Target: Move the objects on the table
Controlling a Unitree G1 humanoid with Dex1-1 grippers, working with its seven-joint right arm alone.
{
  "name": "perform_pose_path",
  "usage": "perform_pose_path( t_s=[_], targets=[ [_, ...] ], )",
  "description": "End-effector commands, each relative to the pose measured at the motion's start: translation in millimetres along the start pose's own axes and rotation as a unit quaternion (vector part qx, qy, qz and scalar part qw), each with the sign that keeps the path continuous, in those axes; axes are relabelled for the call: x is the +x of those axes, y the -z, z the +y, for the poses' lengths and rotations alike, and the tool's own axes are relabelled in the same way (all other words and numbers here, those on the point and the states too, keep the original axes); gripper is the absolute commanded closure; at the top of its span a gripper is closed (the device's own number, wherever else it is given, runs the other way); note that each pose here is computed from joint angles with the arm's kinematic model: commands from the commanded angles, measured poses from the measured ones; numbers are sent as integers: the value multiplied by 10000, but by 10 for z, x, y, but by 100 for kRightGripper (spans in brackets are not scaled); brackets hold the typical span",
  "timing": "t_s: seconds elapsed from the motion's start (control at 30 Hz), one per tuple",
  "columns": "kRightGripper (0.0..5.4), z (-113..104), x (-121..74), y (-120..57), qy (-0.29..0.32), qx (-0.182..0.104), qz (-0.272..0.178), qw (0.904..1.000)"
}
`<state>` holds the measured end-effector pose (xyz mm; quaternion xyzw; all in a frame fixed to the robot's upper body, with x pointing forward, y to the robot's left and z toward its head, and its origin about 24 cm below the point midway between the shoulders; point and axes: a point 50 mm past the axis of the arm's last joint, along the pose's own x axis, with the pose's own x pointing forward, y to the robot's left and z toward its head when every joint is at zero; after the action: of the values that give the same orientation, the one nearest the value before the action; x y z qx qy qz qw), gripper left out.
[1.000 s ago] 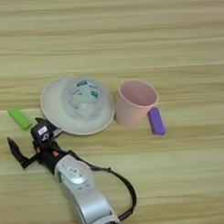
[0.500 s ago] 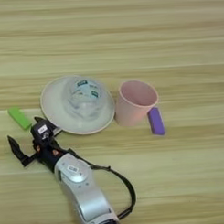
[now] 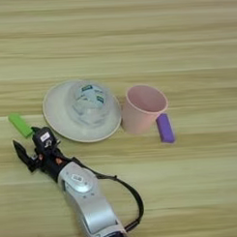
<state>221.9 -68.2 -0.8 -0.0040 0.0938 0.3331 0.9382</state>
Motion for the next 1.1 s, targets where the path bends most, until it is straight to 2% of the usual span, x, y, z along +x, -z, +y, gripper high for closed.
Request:
perform_pose_path(
  t_s=[0.03,0.43,0.77,1.1],
  targets=[
    [273,-19,23,28,75,34,131,9999],
    [402,-51,66,22,192,36,148,9997],
    [403,-57,62,11,224,33,107,9997],
    [403,-76,-206,-373,467,-233,-594,9969]
  ],
)
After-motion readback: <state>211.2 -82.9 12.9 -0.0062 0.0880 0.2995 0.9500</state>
